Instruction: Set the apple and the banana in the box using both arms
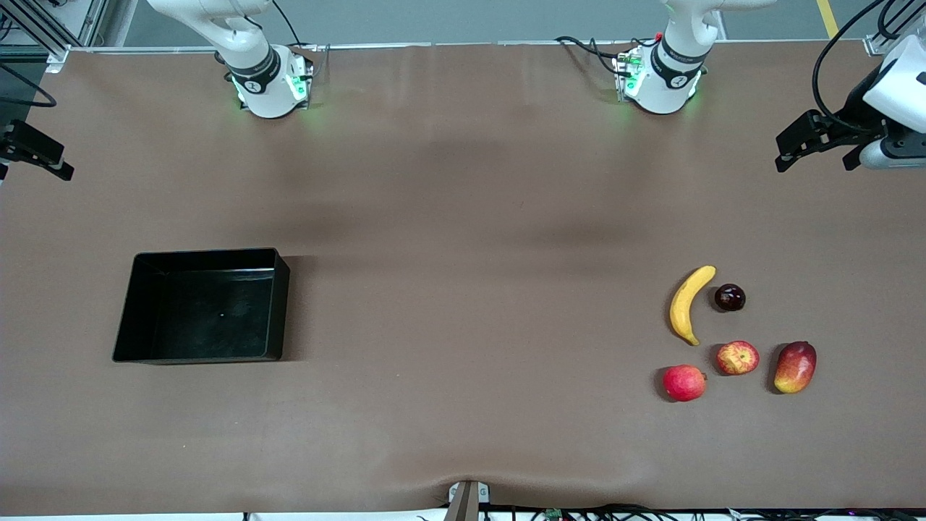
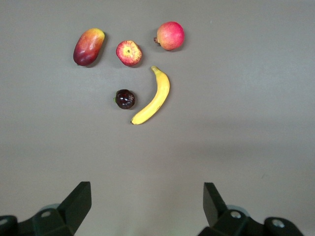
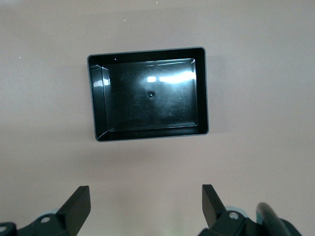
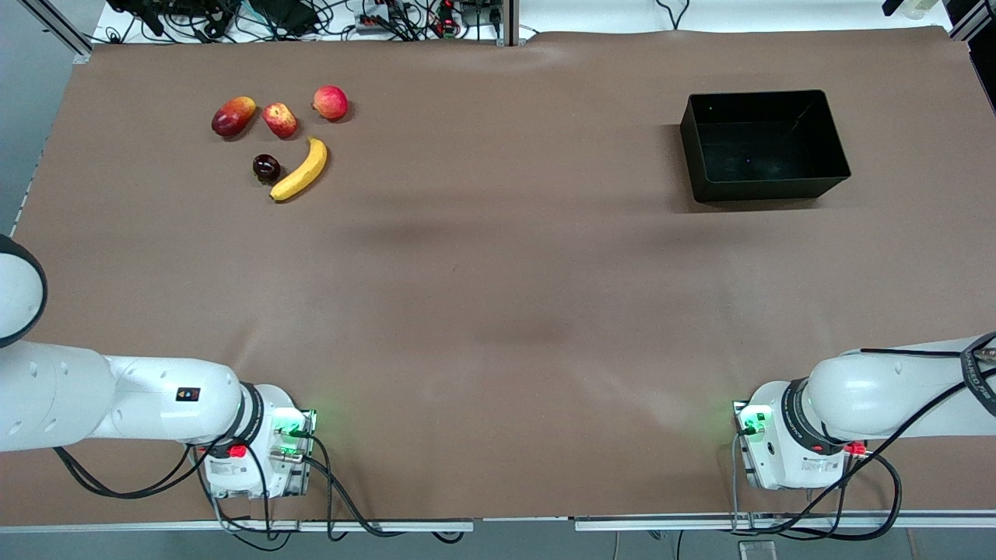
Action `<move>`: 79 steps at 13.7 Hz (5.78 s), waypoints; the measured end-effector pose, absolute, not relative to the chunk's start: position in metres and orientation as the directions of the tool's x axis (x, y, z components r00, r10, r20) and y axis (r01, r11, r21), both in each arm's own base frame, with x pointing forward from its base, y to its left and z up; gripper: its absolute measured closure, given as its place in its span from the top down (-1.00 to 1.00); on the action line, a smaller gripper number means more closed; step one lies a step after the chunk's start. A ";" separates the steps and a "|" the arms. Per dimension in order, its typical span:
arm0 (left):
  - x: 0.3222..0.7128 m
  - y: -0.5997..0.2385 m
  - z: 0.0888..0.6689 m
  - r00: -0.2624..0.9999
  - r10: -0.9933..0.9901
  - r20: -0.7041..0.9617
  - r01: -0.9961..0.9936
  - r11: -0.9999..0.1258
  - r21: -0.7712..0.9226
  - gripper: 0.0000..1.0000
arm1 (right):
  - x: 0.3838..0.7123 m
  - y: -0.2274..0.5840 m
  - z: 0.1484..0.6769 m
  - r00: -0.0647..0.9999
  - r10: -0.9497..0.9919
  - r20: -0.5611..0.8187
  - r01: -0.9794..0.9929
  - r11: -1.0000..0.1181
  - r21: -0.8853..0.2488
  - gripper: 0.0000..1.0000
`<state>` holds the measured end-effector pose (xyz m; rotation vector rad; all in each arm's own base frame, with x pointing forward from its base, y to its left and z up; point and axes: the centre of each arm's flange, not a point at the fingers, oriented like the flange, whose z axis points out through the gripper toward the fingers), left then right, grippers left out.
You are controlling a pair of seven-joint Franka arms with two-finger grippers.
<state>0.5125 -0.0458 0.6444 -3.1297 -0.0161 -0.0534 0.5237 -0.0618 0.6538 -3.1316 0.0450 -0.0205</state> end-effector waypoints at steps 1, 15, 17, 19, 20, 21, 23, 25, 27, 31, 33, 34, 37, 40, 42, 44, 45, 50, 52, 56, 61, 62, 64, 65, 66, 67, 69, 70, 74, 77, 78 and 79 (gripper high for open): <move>0.512 -0.046 0.644 1.000 0.010 0.027 0.010 -1.000 -0.012 1.00 | 0.524 -0.062 0.654 0.999 -0.029 0.014 -0.029 -1.000 -0.010 1.00; 0.522 -0.036 0.641 1.000 0.026 0.005 0.026 -1.000 -0.011 1.00 | 0.532 -0.065 0.652 0.999 -0.036 0.017 -0.036 -0.999 -0.007 1.00; 0.524 -0.033 0.637 1.000 0.031 -0.003 0.031 -0.999 -0.012 1.00 | 0.536 -0.073 0.643 0.999 -0.050 0.002 -0.050 -0.999 -0.006 1.00; 0.527 -0.032 0.631 0.999 0.033 -0.014 0.033 -0.999 -0.012 1.00 | 0.539 -0.077 0.637 0.998 -0.057 -0.009 -0.057 -0.998 -0.005 1.00; 0.529 -0.032 0.628 0.999 0.033 -0.020 0.033 -0.999 -0.013 1.00 | 0.540 -0.078 0.635 0.998 -0.059 -0.012 -0.059 -0.998 -0.005 1.00; 0.530 -0.032 0.626 0.999 0.034 -0.026 0.033 -0.999 -0.013 1.00 | 0.541 -0.080 0.633 0.998 -0.063 -0.015 -0.063 -0.998 -0.004 1.00; 0.534 -0.031 0.618 0.998 0.036 -0.042 0.035 -0.999 -0.014 1.00 | 0.547 -0.091 0.617 0.995 -0.083 -0.049 -0.083 -0.997 -0.002 1.00; 0.543 -0.031 0.602 0.997 0.036 -0.072 0.035 -0.999 -0.017 1.00 | 0.562 -0.114 0.577 0.987 -0.116 -0.114 -0.117 -0.993 0.001 1.00; 0.560 -0.032 0.578 0.996 0.033 -0.079 0.032 -0.999 -0.019 1.00 | 0.575 -0.136 0.536 0.976 -0.131 -0.175 -0.133 -0.991 0.001 1.00; 0.597 -0.034 0.517 0.996 0.031 -0.081 0.030 -0.999 -0.016 1.00 | 0.605 -0.145 0.472 0.975 -0.105 -0.195 -0.105 -0.994 0.007 1.00; 0.616 -0.032 0.476 0.995 0.034 -0.092 0.033 -0.999 -0.019 1.00 | 0.617 -0.149 0.447 0.982 -0.037 -0.183 -0.037 -0.999 0.002 1.00; 0.627 -0.028 0.452 0.995 0.039 -0.089 0.038 -0.999 -0.019 1.00 | 0.623 -0.155 0.432 0.985 -0.011 -0.171 -0.011 -1.000 0.000 1.00; 0.659 0.004 0.378 0.996 0.074 -0.047 0.073 -0.997 -0.024 1.00 | 0.636 -0.173 0.380 0.987 0.006 -0.161 0.003 -1.000 -0.016 1.00; 0.678 0.042 0.323 0.993 0.117 -0.018 0.117 -0.993 -0.016 1.00 | 0.646 -0.187 0.332 0.990 0.025 -0.141 0.023 -1.000 -0.014 1.00; 0.691 0.059 0.303 0.990 0.139 -0.014 0.139 -0.990 -0.014 1.00 | 0.648 -0.194 0.308 0.989 0.047 -0.139 0.046 -0.999 -0.015 1.00; 0.699 0.060 0.286 0.989 0.144 -0.020 0.143 -0.990 -0.011 1.00 | 0.648 -0.199 0.290 0.988 0.047 -0.144 0.043 -0.999 -0.033 0.66; 0.704 0.059 0.279 0.989 0.144 -0.011 0.144 -0.990 -0.008 1.00 | 0.649 -0.201 0.284 0.989 0.051 -0.141 0.046 -0.998 -0.036 0.66; 0.724 0.054 0.252 0.978 0.206 0.046 0.204 -0.978 0.036 1.00 | 0.644 -0.220 0.249 0.985 0.110 -0.130 0.099 -0.991 -0.090 -0.40; 0.727 0.049 0.245 0.975 0.210 0.068 0.208 -0.977 0.042 1.00 | 0.644 -0.217 0.248 0.985 0.111 -0.130 0.099 -0.990 -0.100 -0.88; 0.732 0.033 0.237 0.977 0.192 0.096 0.188 -0.981 0.049 0.95 | 0.645 -0.211 0.250 0.981 0.130 -0.147 0.113 -0.986 -0.120 -0.89; 0.733 0.040 0.238 0.974 0.200 0.101 0.197 -0.979 0.045 0.95 | 0.661 -0.164 0.302 0.955 0.159 -0.251 0.114 -0.976 -0.183 -0.89; 0.734 0.042 0.240 0.974 0.202 0.104 0.199 -0.979 0.043 0.95 | 0.664 -0.148 0.313 0.951 0.144 -0.275 0.094 -0.978 -0.186 -0.89; 0.734 0.048 0.241 0.978 0.178 0.112 0.178 -0.984 0.012 0.93 | 0.669 -0.107 0.327 0.947 0.128 -0.293 0.067 -0.975 -0.211 -0.89; 0.734 0.050 0.241 0.983 0.143 0.115 0.147 -0.989 -0.025 0.90 | 0.670 -0.086 0.331 0.946 0.130 -0.298 0.058 -0.969 -0.239 -0.89; 0.734 0.051 0.241 0.988 0.103 0.118 0.112 -0.992 -0.065 0.91 | 0.672 -0.067 0.333 0.944 0.138 -0.298 0.057 -0.962 -0.265 -0.89; 0.734 0.051 0.241 0.990 0.076 0.119 0.087 -0.992 -0.091 0.92 | 0.673 -0.049 0.334 0.943 0.143 -0.299 0.056 -0.958 -0.282 -0.89; 0.734 0.046 0.241 0.992 0.047 0.118 0.060 -0.993 -0.104 0.93 | 0.675 -0.005 0.335 0.941 0.109 -0.319 0.017 -0.960 -0.280 -0.89; 0.734 0.045 0.241 0.992 0.043 0.117 0.055 -0.993 -0.104 0.93 | 0.676 0.023 0.336 0.940 0.082 -0.332 -0.012 -0.962 -0.273 -0.89; 0.731 0.046 0.233 0.984 0.149 0.095 0.149 -0.989 0.009 0.93 | 0.666 0.146 0.349 0.937 0.004 -0.351 -0.088 -0.965 -0.245 -0.89; 0.725 0.052 0.218 0.978 0.199 0.064 0.196 -0.980 0.041 0.92 | 0.656 0.216 0.352 0.947 -0.030 -0.320 -0.114 -0.962 -0.249 -0.89; 0.723 0.053 0.215 0.977 0.205 0.058 0.203 -0.978 0.041 0.89 | 0.652 0.239 0.352 0.950 -0.040 -0.308 -0.124 -0.958 -0.258 -0.89; 0.722 0.054 0.214 0.977 0.208 0.055 0.206 -0.978 0.041 0.89 | 0.646 0.262 0.352 0.956 -0.046 -0.291 -0.126 -0.957 -0.263 -0.89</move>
